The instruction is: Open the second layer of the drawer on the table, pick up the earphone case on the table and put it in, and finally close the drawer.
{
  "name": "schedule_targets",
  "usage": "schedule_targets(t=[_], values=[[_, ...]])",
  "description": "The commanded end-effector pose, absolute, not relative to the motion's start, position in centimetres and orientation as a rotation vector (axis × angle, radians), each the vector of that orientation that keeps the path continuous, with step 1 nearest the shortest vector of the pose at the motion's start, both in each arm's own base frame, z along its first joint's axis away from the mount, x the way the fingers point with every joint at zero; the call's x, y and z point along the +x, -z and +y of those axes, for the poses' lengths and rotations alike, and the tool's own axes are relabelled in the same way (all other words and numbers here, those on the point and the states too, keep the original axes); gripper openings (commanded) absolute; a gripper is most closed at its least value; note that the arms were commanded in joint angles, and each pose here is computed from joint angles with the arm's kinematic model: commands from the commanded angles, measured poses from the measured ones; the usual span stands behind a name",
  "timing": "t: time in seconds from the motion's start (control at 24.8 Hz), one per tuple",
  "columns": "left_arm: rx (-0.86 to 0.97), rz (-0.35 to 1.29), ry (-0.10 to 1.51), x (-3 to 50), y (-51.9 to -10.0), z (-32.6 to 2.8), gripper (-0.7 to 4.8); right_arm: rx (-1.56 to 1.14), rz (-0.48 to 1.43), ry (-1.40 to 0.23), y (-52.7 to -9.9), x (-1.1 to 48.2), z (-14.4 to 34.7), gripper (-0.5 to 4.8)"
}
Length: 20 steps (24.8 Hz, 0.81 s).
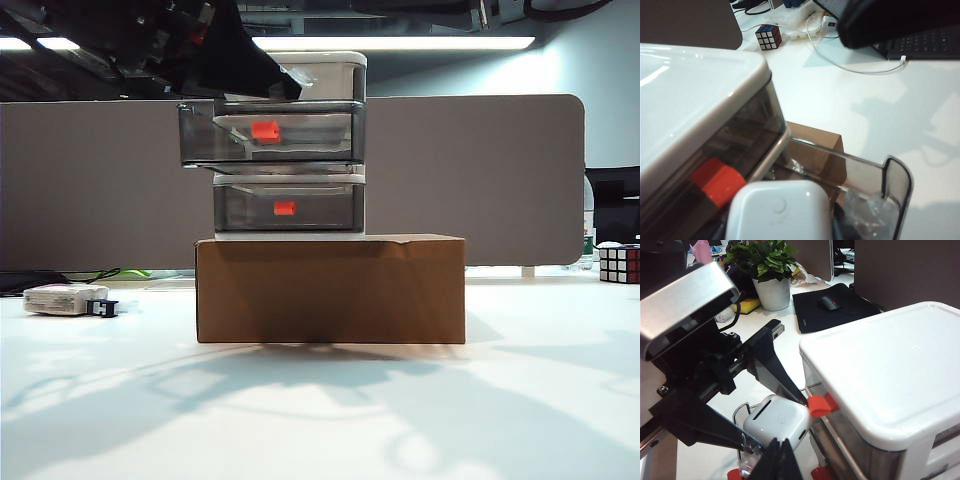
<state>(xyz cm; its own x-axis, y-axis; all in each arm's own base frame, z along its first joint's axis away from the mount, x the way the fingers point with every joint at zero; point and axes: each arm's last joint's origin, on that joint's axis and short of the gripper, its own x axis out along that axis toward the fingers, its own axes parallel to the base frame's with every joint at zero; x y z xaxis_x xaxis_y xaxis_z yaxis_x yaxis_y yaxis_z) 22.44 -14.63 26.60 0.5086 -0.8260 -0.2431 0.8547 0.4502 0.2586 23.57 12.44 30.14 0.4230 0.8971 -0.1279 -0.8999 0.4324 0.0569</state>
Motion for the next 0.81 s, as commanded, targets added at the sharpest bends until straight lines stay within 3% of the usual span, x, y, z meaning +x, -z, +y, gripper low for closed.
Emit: schedule_targets(t=[0.04,0.2,0.28,0.44,0.48,0.56,0.68,0.77,0.81], values=[[0.360,0.051,1.031,22.5,-27.2,-14.7,2.45,-0.030,0.127,-1.127,-30.4,23.5,12.4,-0.05],[0.356,0.052,1.036,22.5,-27.2,-14.7,2.58,-0.031,0.127,-1.127,-30.4,23.5,12.4,-0.05],[0.354,0.047,1.044,22.5,-27.3,-14.7,3.08,-0.031,0.127,-1.127,-30.4,23.5,12.4,-0.05],[0.354,0.017,1.041,22.2,-27.9,-14.6,2.91,-0.038,0.093,-1.126,-30.7,23.5,12.4,-0.05],[0.353,0.006,1.041,21.9,-28.2,-14.4,2.64,-0.039,0.073,-1.113,-30.9,23.6,12.4,-0.05],[0.314,0.020,1.055,19.9,-29.8,-13.4,1.38,-0.031,0.050,-1.069,-31.7,24.2,12.6,-0.05],[0.262,0.087,1.060,17.6,-30.8,-12.1,0.79,-0.030,0.061,-1.070,-32.7,25.4,13.1,-0.05],[0.194,0.164,1.061,16.3,-31.1,-11.4,-0.06,-0.029,0.068,-1.070,-33.6,26.6,13.7,-0.05],[0.175,0.204,1.061,15.8,-31.0,-11.1,-0.06,-0.029,0.072,-1.069,-33.9,27.1,13.9,-0.05]])
